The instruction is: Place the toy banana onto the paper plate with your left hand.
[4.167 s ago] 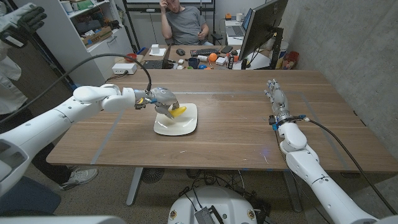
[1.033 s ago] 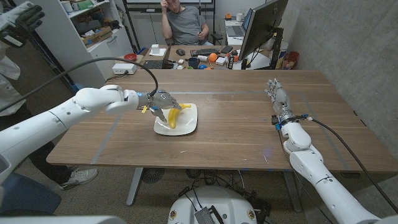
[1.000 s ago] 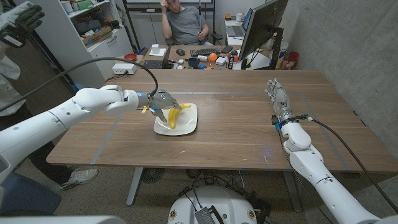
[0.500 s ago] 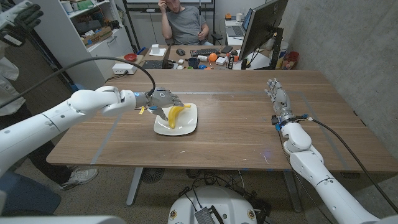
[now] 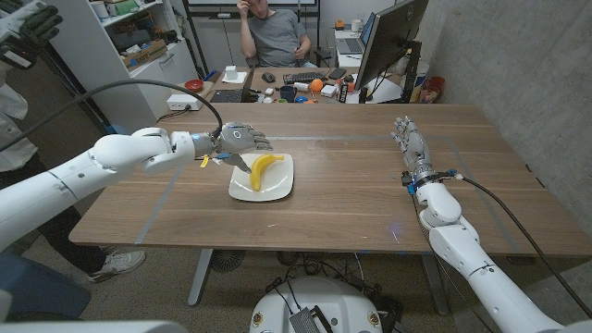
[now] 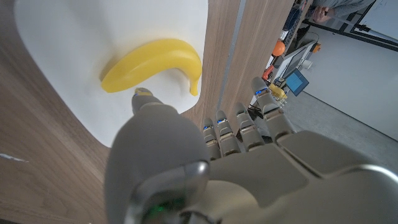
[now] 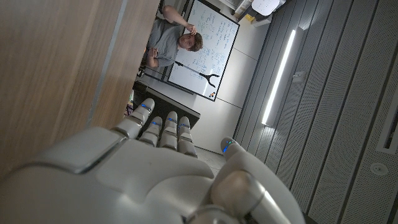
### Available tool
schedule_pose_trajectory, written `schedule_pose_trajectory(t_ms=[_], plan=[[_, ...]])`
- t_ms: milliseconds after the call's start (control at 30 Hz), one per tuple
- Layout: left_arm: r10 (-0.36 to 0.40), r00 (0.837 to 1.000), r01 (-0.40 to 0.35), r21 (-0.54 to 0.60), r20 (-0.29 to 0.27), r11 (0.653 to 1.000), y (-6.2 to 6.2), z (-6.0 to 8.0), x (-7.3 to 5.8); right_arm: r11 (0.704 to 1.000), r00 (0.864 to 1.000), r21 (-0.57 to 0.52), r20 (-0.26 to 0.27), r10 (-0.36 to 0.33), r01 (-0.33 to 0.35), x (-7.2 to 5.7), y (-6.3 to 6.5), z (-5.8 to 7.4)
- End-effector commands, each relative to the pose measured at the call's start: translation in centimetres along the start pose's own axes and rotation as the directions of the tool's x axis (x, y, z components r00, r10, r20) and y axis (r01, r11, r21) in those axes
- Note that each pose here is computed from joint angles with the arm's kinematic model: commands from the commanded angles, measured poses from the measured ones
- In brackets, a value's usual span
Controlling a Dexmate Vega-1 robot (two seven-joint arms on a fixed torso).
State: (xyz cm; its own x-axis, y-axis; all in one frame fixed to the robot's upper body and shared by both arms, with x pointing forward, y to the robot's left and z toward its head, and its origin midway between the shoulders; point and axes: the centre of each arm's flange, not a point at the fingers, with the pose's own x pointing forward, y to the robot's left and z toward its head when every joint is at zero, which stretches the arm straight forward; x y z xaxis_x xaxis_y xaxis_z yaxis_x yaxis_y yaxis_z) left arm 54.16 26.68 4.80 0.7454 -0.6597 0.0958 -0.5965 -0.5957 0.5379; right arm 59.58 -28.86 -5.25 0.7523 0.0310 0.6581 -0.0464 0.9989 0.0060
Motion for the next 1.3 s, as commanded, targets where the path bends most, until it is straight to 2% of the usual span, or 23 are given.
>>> schedule_pose_trajectory(t_ms=[33,400,567,733,867,1133,1267,1300], plan=[[0.081,0.996,-0.081,0.000,-0.043,0.997,0.5,-0.9,-1.2,1.000,1.000,-0.002,0.001,-0.001,0.001,-0.2,0.4,0.0],[0.096,0.992,-0.096,0.008,-0.080,0.995,0.5,-1.4,-1.7,1.000,1.000,0.005,0.007,-0.006,0.006,-0.3,0.6,0.0],[0.126,0.985,-0.127,-0.005,-0.120,0.992,0.6,-1.8,-2.0,1.000,1.000,0.006,0.004,-0.011,0.011,-0.4,0.7,-0.2],[0.120,0.982,-0.121,0.001,-0.143,0.993,0.8,-2.1,-2.1,1.000,1.000,0.003,-0.001,-0.006,0.006,-0.3,0.9,-0.3],[0.155,0.970,-0.152,0.030,-0.186,0.988,0.8,-2.3,-2.5,1.000,1.000,0.005,0.004,-0.001,0.001,-0.3,0.9,-0.2],[0.188,0.956,-0.186,0.032,-0.223,0.982,1.8,-3.0,-3.0,1.000,1.000,0.002,0.005,0.000,0.000,-0.3,0.8,-0.1],[0.236,0.938,-0.235,0.036,-0.252,0.971,2.3,-3.5,-3.6,1.000,1.000,-0.001,0.005,0.008,-0.008,-0.4,0.9,0.0],[0.237,0.938,-0.236,0.036,-0.253,0.971,2.3,-3.5,-3.6,1.000,1.000,0.000,0.006,0.008,-0.008,-0.4,0.9,0.0]])
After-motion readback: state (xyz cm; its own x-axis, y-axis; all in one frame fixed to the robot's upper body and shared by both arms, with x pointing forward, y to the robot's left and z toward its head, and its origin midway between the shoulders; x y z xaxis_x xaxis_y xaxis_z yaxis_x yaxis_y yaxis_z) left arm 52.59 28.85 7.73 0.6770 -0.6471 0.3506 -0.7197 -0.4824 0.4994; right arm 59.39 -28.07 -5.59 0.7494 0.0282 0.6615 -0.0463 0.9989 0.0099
